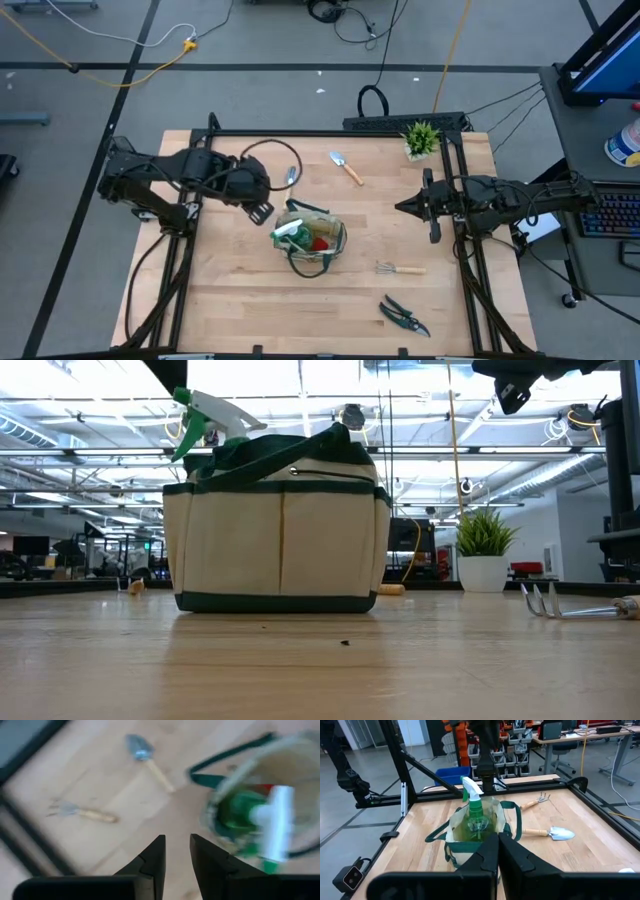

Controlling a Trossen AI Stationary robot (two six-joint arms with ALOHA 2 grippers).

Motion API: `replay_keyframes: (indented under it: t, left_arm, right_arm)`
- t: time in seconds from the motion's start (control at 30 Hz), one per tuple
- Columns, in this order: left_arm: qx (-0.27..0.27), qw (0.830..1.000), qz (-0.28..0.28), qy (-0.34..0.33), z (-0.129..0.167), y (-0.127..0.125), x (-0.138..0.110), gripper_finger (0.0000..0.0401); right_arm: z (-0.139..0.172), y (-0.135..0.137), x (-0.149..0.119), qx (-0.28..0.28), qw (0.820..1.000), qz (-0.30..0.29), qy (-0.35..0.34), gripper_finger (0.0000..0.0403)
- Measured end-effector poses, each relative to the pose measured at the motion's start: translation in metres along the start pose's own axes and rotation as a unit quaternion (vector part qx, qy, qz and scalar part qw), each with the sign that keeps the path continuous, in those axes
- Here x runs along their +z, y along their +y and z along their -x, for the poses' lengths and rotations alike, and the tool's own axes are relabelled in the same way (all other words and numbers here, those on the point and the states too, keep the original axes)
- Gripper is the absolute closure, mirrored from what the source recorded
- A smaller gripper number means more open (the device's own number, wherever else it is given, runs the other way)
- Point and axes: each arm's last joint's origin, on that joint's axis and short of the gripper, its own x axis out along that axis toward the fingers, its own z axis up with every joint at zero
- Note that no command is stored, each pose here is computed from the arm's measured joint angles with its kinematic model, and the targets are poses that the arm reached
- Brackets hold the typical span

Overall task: Pick & Place Garden tools in Gardening bag
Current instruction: Put the top brown hand rake into the white gardening bag

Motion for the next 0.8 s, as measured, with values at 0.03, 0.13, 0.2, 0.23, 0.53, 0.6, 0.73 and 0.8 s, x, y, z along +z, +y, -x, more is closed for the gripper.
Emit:
replay_keyframes:
  t: [0.03, 0.13, 0.2, 0.23, 0.53, 0.6, 0.73, 0.8]
  left_arm:
    - [0.01, 1.0, 0.008, -0.004, 0.0, 0.002, 0.0, 0.0315]
    - [0.018, 0.999, 0.021, -0.02, -0.001, 0.004, 0.003, 0.0334]
    - [0.025, 0.999, 0.025, -0.021, -0.002, 0.006, 0.005, 0.035]
    - [0.027, 0.999, 0.027, -0.021, -0.002, 0.007, 0.006, 0.0359]
    - [0.042, 0.996, 0.075, -0.029, -0.006, 0.016, 0.015, 0.0394]
    - [0.047, 0.994, 0.091, -0.03, -0.007, 0.02, 0.018, 0.0397]
    - [0.075, 0.987, 0.144, -0.02, -0.021, 0.029, 0.024, 0.0392]
    - [0.096, 0.98, 0.174, -0.003, -0.034, 0.037, 0.025, 0.0391]
  right_arm:
    - [0.0, 0.0, 0.0, 0.0, 1.0, 0.0, 0.0, 0.0403]
    - [0.0, 0.0, 0.0, 0.0, 1.0, 0.0, 0.0, 0.0403]
    - [0.0, 0.0, 0.0, 0.0, 1.0, 0.0, 0.0, 0.0403]
    - [0.0, 0.0, 0.0, 0.0, 1.0, 0.0, 0.0, 0.0403]
    - [0.0, -0.001, -0.006, -0.003, 1.0, 0.005, 0.031, 0.0403]
    - [0.0, -0.001, -0.008, -0.005, 0.999, 0.006, 0.04, 0.0403]
    - [0.001, -0.002, -0.01, -0.007, 0.999, 0.007, 0.054, 0.0403]
    - [0.001, -0.002, -0.01, -0.006, 0.999, 0.007, 0.051, 0.0403]
